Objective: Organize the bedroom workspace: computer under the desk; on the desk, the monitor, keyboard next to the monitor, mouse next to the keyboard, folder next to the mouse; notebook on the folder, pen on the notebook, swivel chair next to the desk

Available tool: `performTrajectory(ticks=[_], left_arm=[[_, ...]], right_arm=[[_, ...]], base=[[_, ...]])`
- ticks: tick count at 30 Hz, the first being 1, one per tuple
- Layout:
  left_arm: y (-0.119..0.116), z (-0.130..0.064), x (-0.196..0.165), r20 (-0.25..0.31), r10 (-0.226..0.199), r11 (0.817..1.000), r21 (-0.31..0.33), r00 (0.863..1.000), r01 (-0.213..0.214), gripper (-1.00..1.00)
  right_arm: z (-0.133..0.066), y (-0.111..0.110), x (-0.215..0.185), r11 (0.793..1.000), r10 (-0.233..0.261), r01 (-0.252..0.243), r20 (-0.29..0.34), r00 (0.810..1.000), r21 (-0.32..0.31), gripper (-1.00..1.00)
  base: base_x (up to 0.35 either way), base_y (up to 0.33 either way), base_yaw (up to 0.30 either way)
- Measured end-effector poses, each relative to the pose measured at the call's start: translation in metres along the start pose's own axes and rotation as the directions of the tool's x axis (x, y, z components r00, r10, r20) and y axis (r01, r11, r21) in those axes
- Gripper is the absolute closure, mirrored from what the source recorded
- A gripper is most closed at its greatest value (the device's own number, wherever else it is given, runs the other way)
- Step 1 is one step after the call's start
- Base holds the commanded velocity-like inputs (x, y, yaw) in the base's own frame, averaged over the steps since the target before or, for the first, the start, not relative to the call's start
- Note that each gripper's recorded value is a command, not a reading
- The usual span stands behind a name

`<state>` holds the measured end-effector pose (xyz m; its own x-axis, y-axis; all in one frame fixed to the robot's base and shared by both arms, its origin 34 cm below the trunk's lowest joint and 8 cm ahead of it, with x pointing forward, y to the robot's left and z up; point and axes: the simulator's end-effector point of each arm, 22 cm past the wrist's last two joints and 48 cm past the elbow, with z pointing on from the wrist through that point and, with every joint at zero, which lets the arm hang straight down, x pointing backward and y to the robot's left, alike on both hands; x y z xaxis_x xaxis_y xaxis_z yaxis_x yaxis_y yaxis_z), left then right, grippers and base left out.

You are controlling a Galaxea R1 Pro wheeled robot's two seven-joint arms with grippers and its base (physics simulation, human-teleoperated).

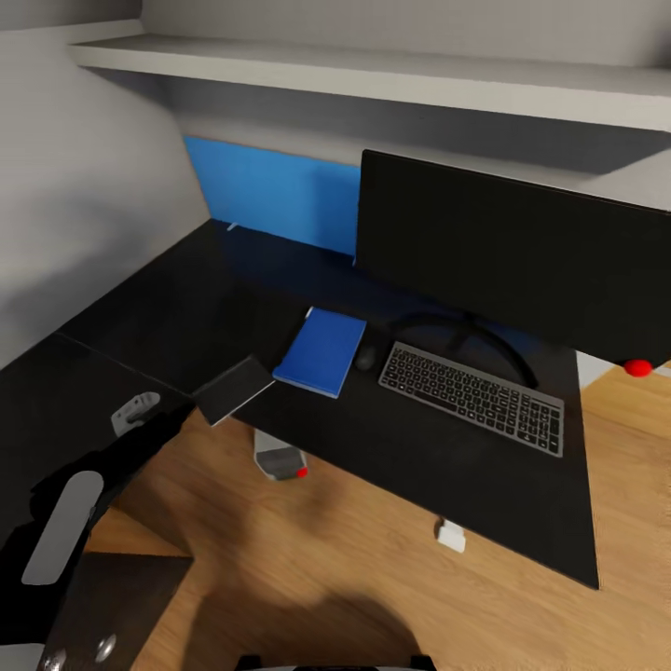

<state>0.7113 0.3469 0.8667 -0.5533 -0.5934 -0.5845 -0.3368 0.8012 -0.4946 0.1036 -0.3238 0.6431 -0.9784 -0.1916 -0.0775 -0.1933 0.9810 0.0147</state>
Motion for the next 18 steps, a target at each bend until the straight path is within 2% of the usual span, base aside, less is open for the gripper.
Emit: performTrajectory(ticks=[5,10,11,12,16,17,18], left_arm=[[-0.009,-0.003,-0.001,-0.008,-0.015,1.000,0.024,1.000,0.015,-1.00],[-0.019,-0.007,-0.004,-0.008,-0.035,0.998,0.060,0.999,0.036,-1.00],[-0.036,-0.010,-0.005,-0.021,-0.076,0.989,0.127,0.997,0.078,-1.00],[-0.043,-0.012,-0.005,-0.030,-0.091,0.984,0.154,0.995,0.094,-1.00],[-0.060,-0.019,-0.004,-0.057,-0.126,0.965,0.225,0.990,0.135,-1.00],[-0.061,-0.024,0.002,-0.083,-0.158,0.952,0.254,0.984,0.174,-1.00],[-0.061,-0.025,0.002,-0.085,-0.161,0.950,0.256,0.983,0.178,-1.00]], right_arm=[[0.000,0.000,-0.003,1.000,0.001,-0.001,0.009,1.000,0.002,-1.00],[0.001,0.001,-0.007,1.000,0.004,-0.004,0.022,1.000,0.003,-1.00],[0.001,0.002,-0.008,1.000,0.005,-0.005,0.024,1.000,0.002,-1.00],[0.001,0.002,-0.009,1.000,0.005,-0.005,0.026,1.000,0.001,-1.00],[0.001,0.004,-0.011,1.000,0.006,-0.006,0.034,0.999,0.000,-1.00],[0.001,0.006,-0.009,1.000,0.007,-0.007,0.030,1.000,-0.001,-1.00],[0.001,0.006,-0.009,1.000,0.007,-0.007,0.030,1.000,-0.001,-1.00]], base=[[-0.172,-0.243,-0.055],[-0.068,-0.094,-0.085],[-0.021,-0.029,-0.096],[-0.017,-0.023,-0.098],[-0.009,-0.012,-0.102],[-0.001,-0.002,-0.102],[-0.001,-0.001,-0.097]])
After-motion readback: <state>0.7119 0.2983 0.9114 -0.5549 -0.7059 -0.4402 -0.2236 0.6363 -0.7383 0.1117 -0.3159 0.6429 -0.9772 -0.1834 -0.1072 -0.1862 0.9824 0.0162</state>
